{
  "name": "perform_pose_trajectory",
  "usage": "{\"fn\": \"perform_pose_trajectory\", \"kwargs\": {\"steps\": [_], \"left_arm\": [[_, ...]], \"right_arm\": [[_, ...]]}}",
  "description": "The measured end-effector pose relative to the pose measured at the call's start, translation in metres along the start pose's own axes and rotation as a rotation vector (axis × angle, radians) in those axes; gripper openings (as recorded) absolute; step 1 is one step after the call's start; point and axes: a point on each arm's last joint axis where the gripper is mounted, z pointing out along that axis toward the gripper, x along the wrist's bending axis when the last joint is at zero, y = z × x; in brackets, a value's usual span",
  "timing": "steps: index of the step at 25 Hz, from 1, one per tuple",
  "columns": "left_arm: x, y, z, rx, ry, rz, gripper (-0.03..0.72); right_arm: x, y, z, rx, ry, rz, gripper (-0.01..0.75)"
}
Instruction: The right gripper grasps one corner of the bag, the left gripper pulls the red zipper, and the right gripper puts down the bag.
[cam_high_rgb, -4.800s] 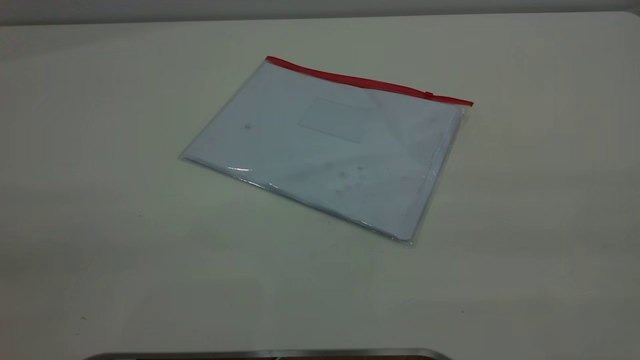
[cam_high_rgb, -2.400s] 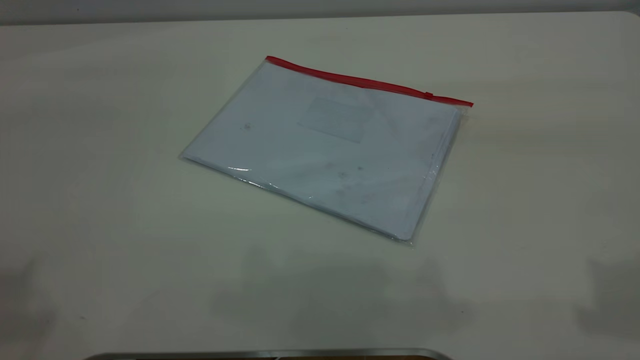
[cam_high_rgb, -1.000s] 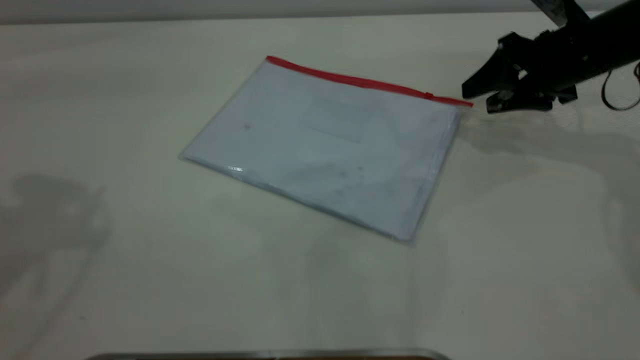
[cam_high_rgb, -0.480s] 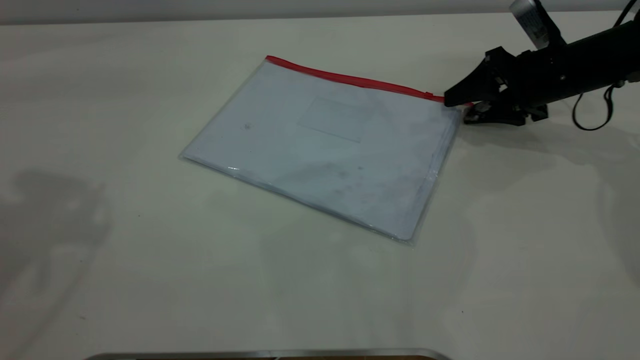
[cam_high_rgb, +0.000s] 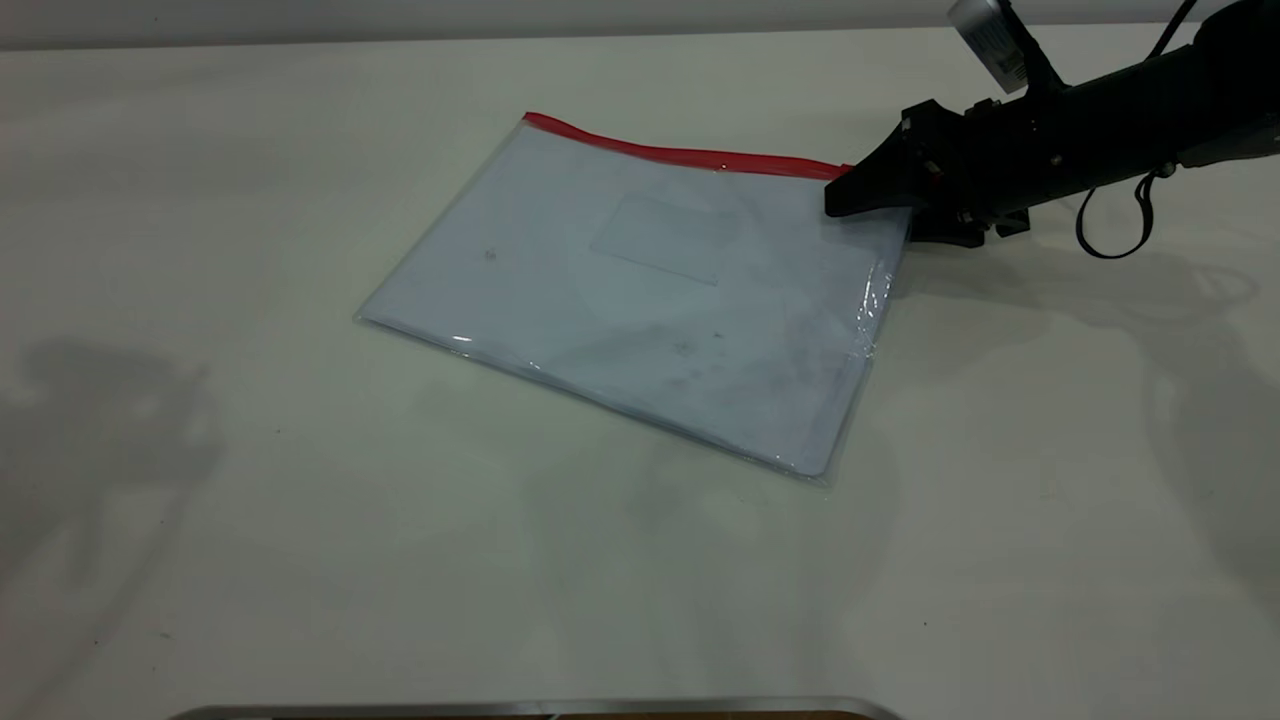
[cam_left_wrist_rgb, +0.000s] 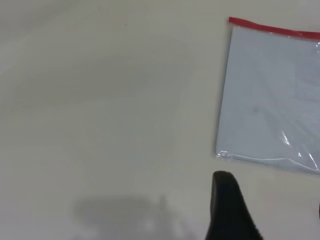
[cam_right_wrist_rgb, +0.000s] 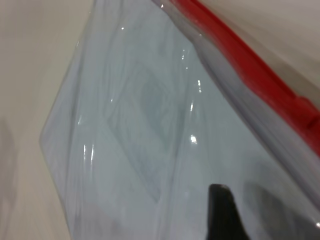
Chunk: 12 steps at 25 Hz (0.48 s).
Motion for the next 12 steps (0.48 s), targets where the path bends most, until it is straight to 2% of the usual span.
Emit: {"fn": "perform_pose_trajectory", "kwargs": {"steps": [2, 4, 6, 7, 12], "left_arm": [[0.0, 0.0, 0.0, -0.001, 0.0, 0.0, 0.49], [0.0, 0.0, 0.0, -0.001, 0.0, 0.0, 0.49], [0.0, 0.0, 0.0, -0.001, 0.0, 0.0, 0.49], [0.0, 0.0, 0.0, -0.001, 0.0, 0.0, 0.491], [0.001, 0.001, 0.002, -0.003, 0.005, -0.001, 0.491]], "right_arm": [[0.0, 0.0, 0.0, -0.001, 0.0, 0.0, 0.4], [-0.001, 0.001, -0.001, -0.006, -0.002, 0.0, 0.274], [0.0, 0.001, -0.001, -0.013, 0.01, 0.003, 0.093], [0.002, 0.002, -0.001, -0.019, 0.028, 0.004, 0.051], [0.024, 0.001, 0.0, -0.023, 0.238, -0.052, 0.034]]}}
